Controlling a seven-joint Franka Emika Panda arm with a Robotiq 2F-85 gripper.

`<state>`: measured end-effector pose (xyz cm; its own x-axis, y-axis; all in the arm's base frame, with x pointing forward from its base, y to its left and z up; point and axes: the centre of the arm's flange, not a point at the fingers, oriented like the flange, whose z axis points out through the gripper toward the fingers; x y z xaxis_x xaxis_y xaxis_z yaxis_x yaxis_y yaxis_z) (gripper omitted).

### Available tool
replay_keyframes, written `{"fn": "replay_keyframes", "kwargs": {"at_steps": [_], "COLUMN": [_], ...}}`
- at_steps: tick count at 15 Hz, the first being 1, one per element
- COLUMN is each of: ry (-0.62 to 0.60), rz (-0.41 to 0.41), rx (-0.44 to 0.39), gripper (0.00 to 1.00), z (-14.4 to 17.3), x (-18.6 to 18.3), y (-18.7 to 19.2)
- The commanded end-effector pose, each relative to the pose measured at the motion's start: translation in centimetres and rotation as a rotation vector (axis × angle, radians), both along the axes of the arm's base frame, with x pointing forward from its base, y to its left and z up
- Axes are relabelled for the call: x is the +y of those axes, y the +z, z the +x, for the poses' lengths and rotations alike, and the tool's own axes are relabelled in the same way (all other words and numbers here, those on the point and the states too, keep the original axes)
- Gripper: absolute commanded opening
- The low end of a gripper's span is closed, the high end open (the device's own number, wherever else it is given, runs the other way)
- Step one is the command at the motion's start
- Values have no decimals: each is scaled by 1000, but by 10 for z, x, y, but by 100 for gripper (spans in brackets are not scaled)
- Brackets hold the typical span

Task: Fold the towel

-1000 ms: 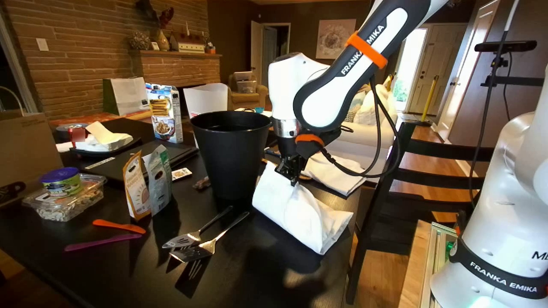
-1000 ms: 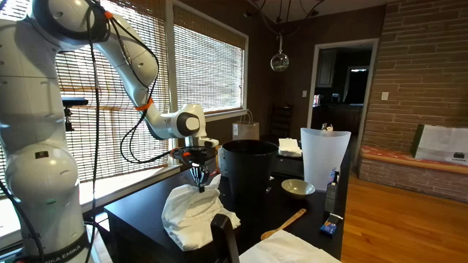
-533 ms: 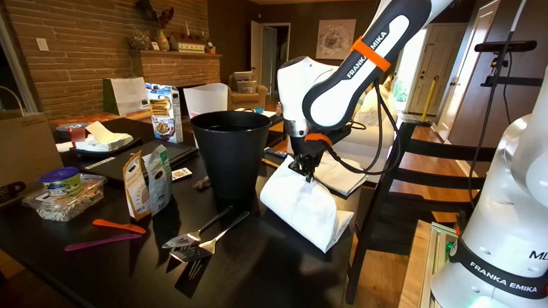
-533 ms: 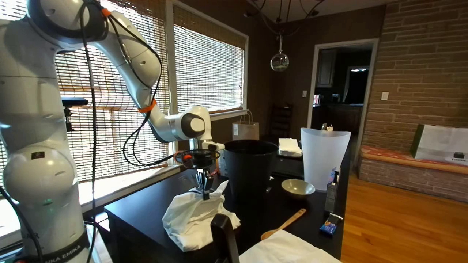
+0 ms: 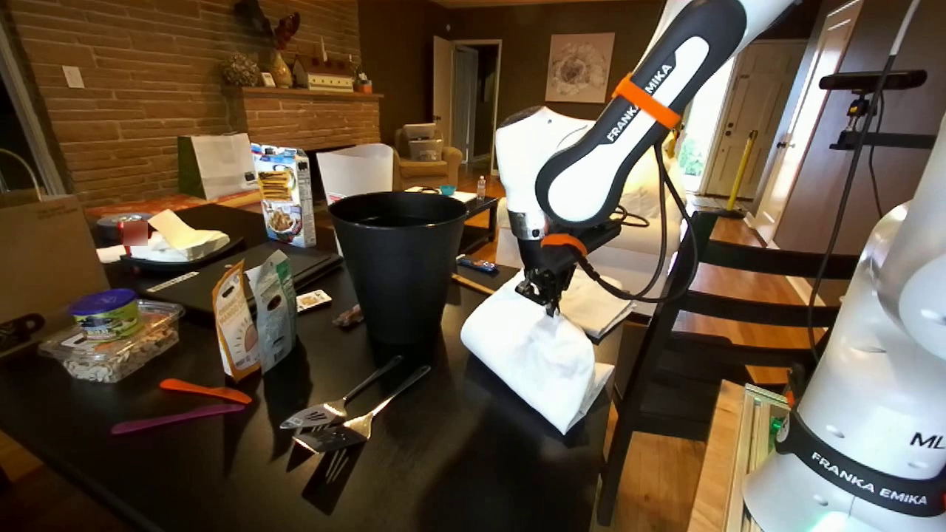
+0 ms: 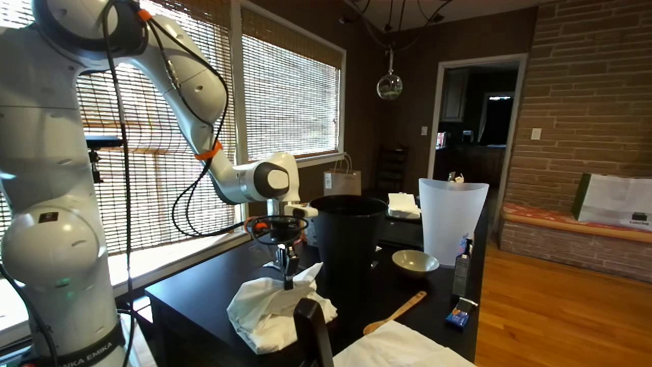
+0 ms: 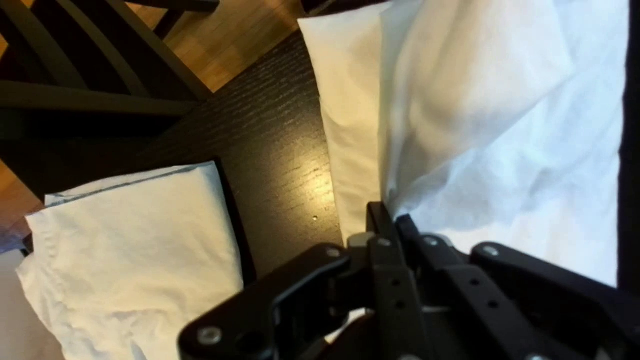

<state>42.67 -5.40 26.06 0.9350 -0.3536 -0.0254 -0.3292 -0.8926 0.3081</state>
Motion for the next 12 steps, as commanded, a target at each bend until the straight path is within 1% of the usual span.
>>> {"fn": "replay_keyframes", "kwargs": {"at_steps": [1,2,3,4,10,12], "ry": [-31,-37,-37,-35,-15,-9], "rz": [-15,-11,-15,-19,-32,-29], "rx": [4,-10,-14,-21,-44,-63], "gripper": [1,28,29,34,77,89], "z": [-11,-10,-11,-10,-8,-5], "x": [-18,-21,-24,-26,-28,-24], "y": [-13,-15,-16,-16,-11,-2]}}
